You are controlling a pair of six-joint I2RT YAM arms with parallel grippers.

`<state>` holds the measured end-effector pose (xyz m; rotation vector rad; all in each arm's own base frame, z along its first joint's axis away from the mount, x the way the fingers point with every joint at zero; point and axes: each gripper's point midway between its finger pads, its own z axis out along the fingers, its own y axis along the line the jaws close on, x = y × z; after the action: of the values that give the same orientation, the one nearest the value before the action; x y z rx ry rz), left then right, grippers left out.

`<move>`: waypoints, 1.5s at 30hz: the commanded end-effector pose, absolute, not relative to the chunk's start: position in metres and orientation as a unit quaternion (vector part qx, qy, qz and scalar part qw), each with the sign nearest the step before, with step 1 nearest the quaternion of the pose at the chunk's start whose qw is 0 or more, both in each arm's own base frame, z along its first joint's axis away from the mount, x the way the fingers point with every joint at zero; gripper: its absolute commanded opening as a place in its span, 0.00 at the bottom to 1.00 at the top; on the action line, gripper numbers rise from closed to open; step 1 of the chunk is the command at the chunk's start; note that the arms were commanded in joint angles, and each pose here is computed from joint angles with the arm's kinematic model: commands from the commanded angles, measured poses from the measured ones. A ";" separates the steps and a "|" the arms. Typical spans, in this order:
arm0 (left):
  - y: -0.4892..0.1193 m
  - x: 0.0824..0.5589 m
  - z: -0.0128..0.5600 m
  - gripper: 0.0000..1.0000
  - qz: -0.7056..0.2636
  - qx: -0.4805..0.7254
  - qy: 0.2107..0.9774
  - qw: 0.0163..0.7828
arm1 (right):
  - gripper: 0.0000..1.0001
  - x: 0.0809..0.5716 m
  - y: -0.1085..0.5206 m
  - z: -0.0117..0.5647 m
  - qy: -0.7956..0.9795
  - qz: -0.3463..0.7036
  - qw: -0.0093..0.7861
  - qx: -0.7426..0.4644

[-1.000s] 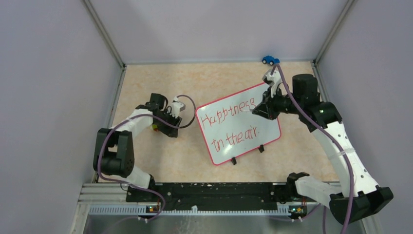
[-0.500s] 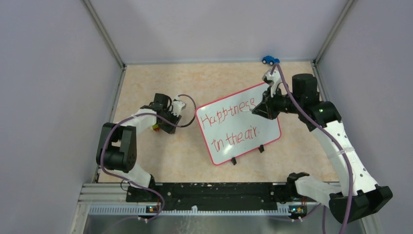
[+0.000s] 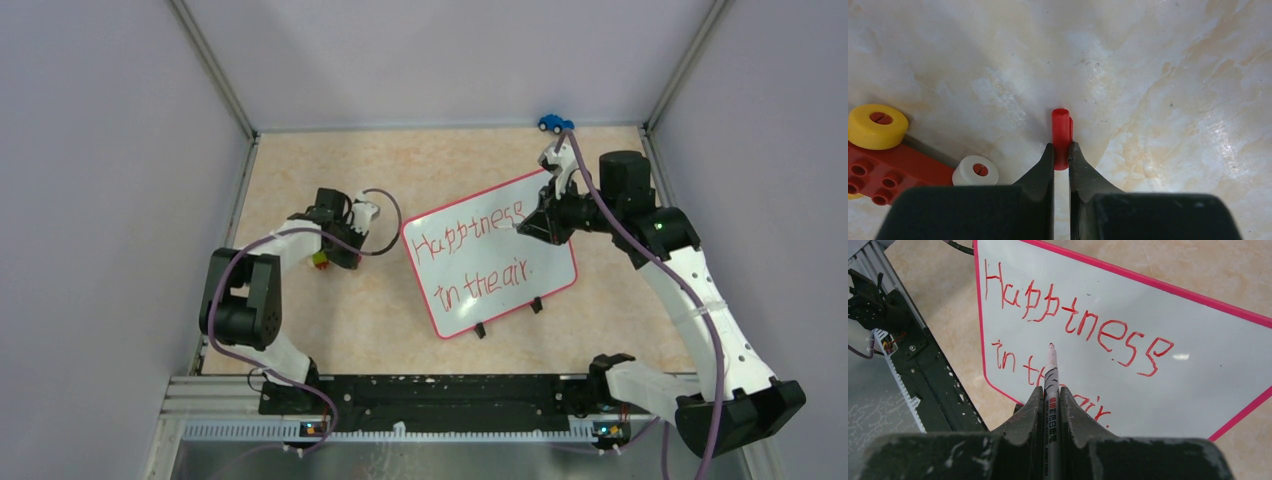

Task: Write a sentence on the whiteboard
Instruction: Pick up the pen cap from the center of the board, then insert the whiteboard marker without the cap into the pen cap.

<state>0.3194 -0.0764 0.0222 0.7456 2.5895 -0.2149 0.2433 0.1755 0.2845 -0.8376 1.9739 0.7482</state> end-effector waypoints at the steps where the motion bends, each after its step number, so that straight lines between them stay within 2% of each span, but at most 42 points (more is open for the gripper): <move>1: -0.074 0.317 0.039 0.00 -0.088 0.258 0.937 0.218 | 0.00 0.249 0.176 0.302 0.771 0.299 0.447 -0.341; 6: -0.065 0.334 0.100 0.00 -0.102 0.240 0.924 0.279 | 0.00 0.251 0.179 0.307 0.768 0.309 0.447 -0.338; 9: -0.064 0.350 0.162 0.00 -0.105 0.240 0.901 0.345 | 0.00 0.250 0.185 0.314 0.763 0.327 0.446 -0.335; 12: -0.078 0.356 0.230 0.00 -0.122 0.289 0.853 0.417 | 0.00 0.248 0.190 0.321 0.754 0.347 0.448 -0.332; 16: -0.116 0.334 0.294 0.00 -0.170 0.397 0.775 0.462 | 0.00 0.243 0.200 0.330 0.741 0.384 0.443 -0.327; 21: -0.162 0.296 0.336 0.00 -0.211 0.499 0.702 0.462 | 0.00 0.231 0.215 0.333 0.721 0.464 0.413 -0.308; 26: -0.203 0.243 0.346 0.00 -0.279 0.574 0.651 0.412 | 0.00 0.221 0.226 0.337 0.694 0.535 0.382 -0.293; 33: -0.238 0.188 0.323 0.00 -0.359 0.614 0.625 0.322 | 0.00 0.222 0.232 0.333 0.687 0.573 0.358 -0.268; 45: -0.267 0.188 0.292 0.00 -0.336 0.595 0.673 0.283 | 0.00 0.212 0.244 0.328 0.683 0.598 0.323 -0.267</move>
<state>0.1804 -0.2589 0.2995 1.6373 1.7500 -0.9286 0.2166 0.2372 0.3206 -0.6572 1.8327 1.5262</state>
